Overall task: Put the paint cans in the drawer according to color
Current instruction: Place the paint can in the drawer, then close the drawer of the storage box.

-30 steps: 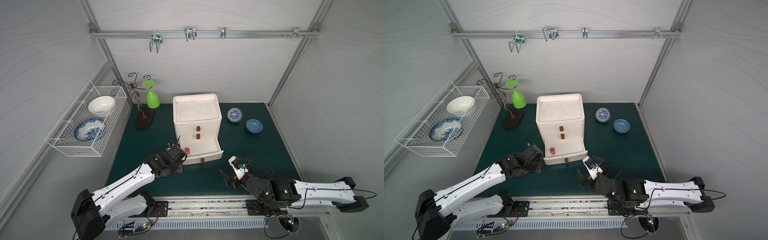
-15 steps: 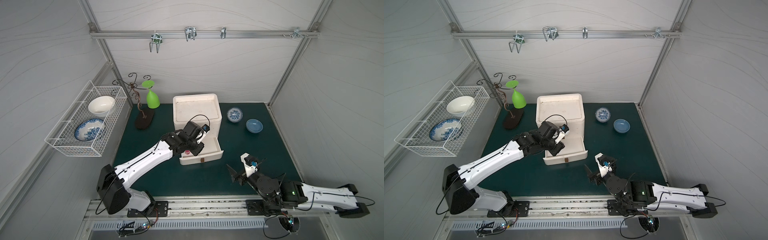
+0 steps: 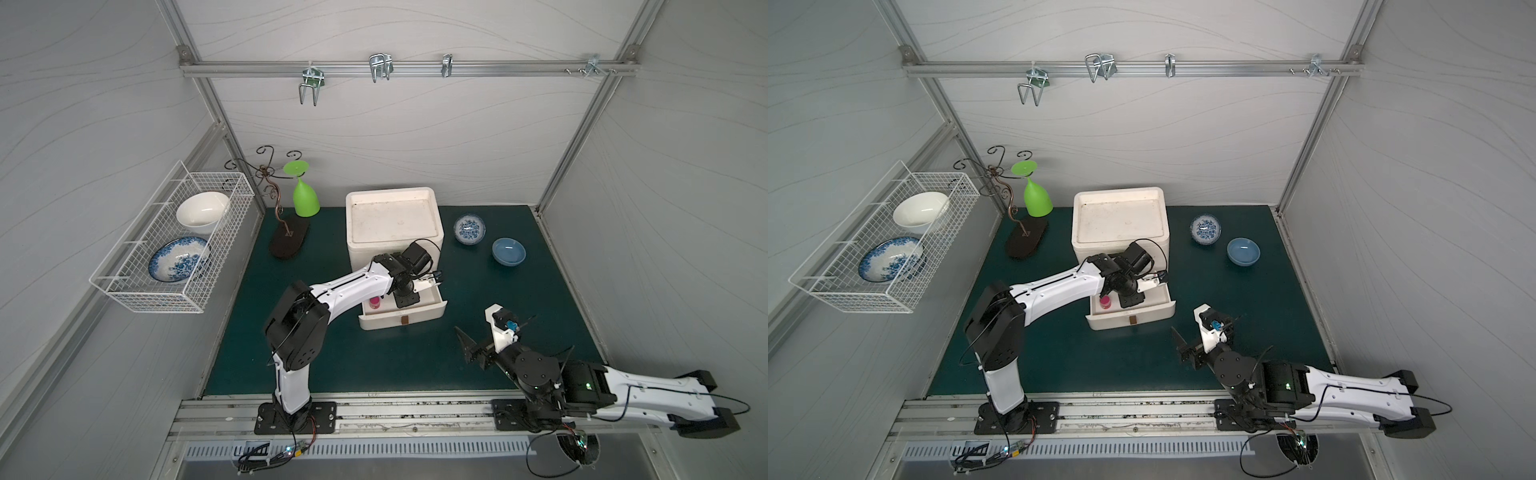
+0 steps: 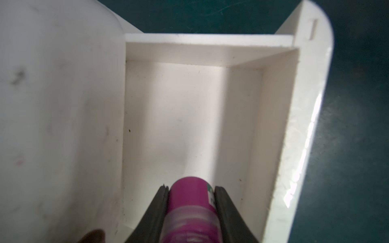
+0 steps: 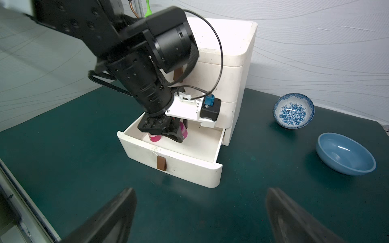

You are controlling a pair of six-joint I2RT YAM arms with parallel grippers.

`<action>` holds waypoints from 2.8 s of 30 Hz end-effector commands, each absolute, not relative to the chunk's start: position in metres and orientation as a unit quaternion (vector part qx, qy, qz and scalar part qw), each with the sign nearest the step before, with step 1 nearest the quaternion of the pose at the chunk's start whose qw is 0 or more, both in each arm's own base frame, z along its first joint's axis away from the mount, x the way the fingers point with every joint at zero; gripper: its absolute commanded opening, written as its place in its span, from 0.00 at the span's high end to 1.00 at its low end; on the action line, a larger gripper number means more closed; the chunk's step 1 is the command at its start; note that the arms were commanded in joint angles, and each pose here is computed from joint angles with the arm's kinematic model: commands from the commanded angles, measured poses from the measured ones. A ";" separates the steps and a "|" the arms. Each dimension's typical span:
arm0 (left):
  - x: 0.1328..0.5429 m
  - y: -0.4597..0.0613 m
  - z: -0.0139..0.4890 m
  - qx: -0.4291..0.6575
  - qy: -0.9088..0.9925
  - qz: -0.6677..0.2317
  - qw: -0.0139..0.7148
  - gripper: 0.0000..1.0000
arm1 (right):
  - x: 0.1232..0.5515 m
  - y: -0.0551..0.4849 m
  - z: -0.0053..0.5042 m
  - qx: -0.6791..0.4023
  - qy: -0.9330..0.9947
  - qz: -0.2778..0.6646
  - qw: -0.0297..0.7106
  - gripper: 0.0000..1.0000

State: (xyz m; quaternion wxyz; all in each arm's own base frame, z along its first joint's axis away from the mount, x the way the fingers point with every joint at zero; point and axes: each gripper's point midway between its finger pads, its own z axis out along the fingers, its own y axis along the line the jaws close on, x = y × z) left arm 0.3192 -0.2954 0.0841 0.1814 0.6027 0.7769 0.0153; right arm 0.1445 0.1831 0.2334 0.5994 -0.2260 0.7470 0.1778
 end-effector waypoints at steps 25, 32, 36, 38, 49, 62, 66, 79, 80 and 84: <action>0.341 -0.306 0.234 0.499 0.789 -0.019 0.359 0.43 | 0.154 0.175 0.222 -0.202 0.759 0.155 0.599 0.01; 0.375 -0.244 0.343 0.294 0.812 -0.015 0.504 0.42 | 0.157 0.176 0.217 -0.203 0.762 0.143 0.598 0.01; 0.413 -0.157 0.364 0.083 0.834 0.058 0.543 0.43 | 0.158 0.185 0.212 -0.214 0.766 0.135 0.591 0.01; 0.428 -0.124 0.362 0.016 0.839 0.076 0.539 0.35 | 0.159 0.189 0.210 -0.223 0.768 0.126 0.587 0.01; 0.490 -0.100 0.299 -0.085 0.887 -0.002 0.453 0.45 | 0.160 0.207 0.199 -0.255 0.774 0.093 0.572 0.01; 0.499 -0.114 0.266 -0.068 0.903 -0.028 0.423 0.63 | 0.165 0.221 0.183 -0.277 0.783 0.071 0.553 0.01; 0.492 -0.121 0.272 -0.071 0.902 -0.059 0.422 0.63 | 0.166 0.221 0.182 -0.278 0.783 0.065 0.552 0.01; 0.479 -0.110 0.251 -0.063 0.915 -0.026 0.398 0.98 | 0.167 0.226 0.175 -0.250 0.800 0.086 0.538 0.01; 0.478 -0.112 0.249 -0.060 0.918 -0.030 0.392 1.00 | 0.167 0.228 0.173 -0.236 0.807 0.094 0.534 0.01; 0.473 -0.120 0.242 -0.057 0.924 -0.050 0.375 1.00 | 0.168 0.239 0.152 -0.176 0.828 0.129 0.517 0.01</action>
